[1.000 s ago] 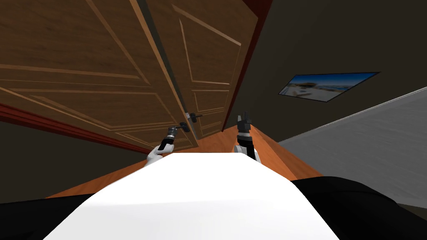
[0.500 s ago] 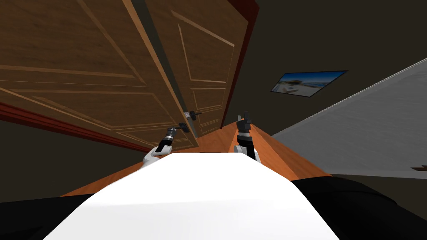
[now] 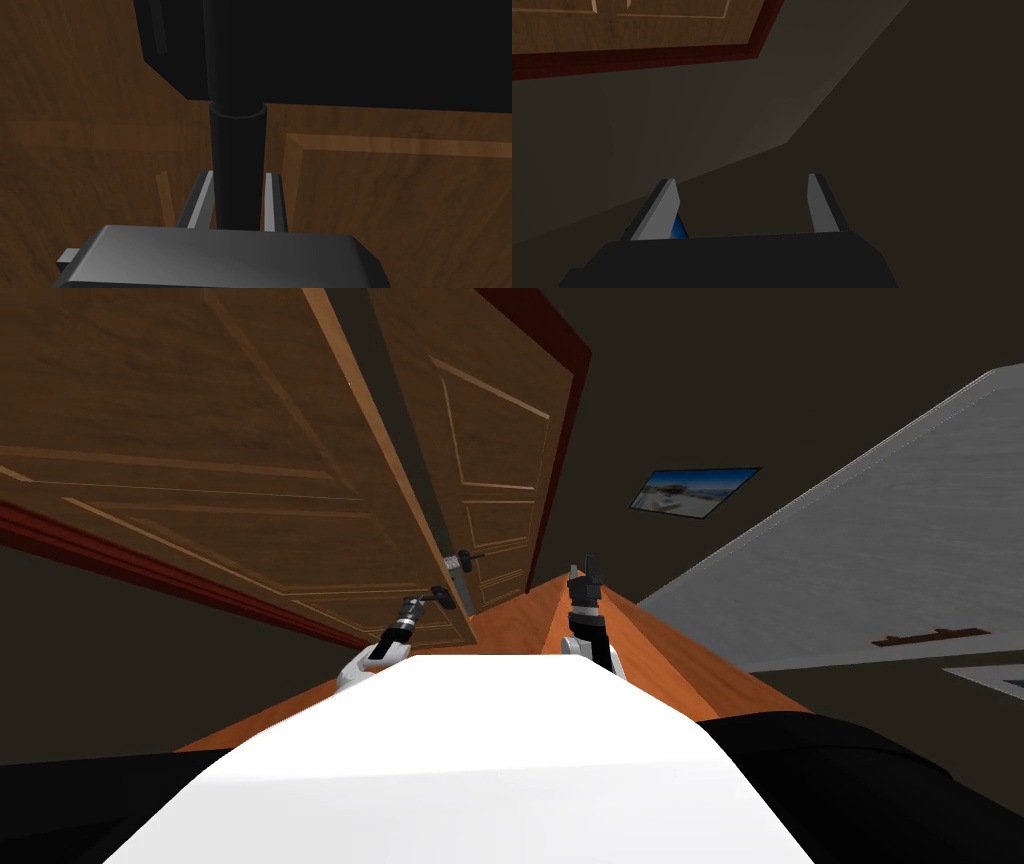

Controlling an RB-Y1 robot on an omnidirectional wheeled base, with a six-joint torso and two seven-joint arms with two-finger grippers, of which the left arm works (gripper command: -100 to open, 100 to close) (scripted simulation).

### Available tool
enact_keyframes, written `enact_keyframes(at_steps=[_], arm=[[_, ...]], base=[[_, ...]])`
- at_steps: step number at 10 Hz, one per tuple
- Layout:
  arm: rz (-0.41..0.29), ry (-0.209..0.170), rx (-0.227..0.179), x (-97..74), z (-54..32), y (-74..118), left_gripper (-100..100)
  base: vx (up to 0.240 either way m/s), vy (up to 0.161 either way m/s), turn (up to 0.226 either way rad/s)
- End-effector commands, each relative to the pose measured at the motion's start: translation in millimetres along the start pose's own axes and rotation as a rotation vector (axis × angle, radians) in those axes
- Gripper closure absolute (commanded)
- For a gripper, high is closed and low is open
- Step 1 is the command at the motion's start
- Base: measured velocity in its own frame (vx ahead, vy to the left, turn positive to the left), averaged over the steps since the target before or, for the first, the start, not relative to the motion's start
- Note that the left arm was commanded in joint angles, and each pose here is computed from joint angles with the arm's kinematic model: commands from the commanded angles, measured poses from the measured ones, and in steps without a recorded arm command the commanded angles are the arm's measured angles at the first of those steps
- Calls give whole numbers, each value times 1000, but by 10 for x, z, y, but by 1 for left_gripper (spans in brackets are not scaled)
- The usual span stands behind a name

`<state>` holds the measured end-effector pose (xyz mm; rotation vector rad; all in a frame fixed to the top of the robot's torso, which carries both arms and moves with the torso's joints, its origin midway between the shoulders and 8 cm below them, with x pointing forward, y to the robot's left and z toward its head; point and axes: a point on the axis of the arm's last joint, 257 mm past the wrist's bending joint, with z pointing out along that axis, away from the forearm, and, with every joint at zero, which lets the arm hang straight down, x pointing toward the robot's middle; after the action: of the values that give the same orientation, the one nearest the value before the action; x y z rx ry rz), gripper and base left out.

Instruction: Pull the door open

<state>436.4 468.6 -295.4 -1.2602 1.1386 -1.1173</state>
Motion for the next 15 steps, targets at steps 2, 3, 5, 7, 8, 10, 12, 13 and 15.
enact_keyframes(at_steps=[2, 3, 5, 7, 8, 10, 12, 13, 15], arm=[[0, 35, 6, 25, -111, -14, 100], [-1, 50, 8, 37, -155, -17, 100], [-3, 80, 10, 66, -249, -23, 100], [-6, 112, 10, 101, -348, -25, 100], [2, 88, 6, 0, -313, -20, 100], [-1, 116, 6, 15, -413, -7, 100], [-3, 138, 8, 25, -479, -12, 100], [-3, 150, 9, 31, -515, -15, 100], [-5, 172, 10, 43, -580, -19, 100]], base=[[-206, 36, -161], [-258, 57, -132], [-220, 71, -134], [-198, 77, -141], [-101, 50, -25], [-172, 69, -162], [-235, 60, -155], [-207, 65, -124], [-210, 81, -148]])
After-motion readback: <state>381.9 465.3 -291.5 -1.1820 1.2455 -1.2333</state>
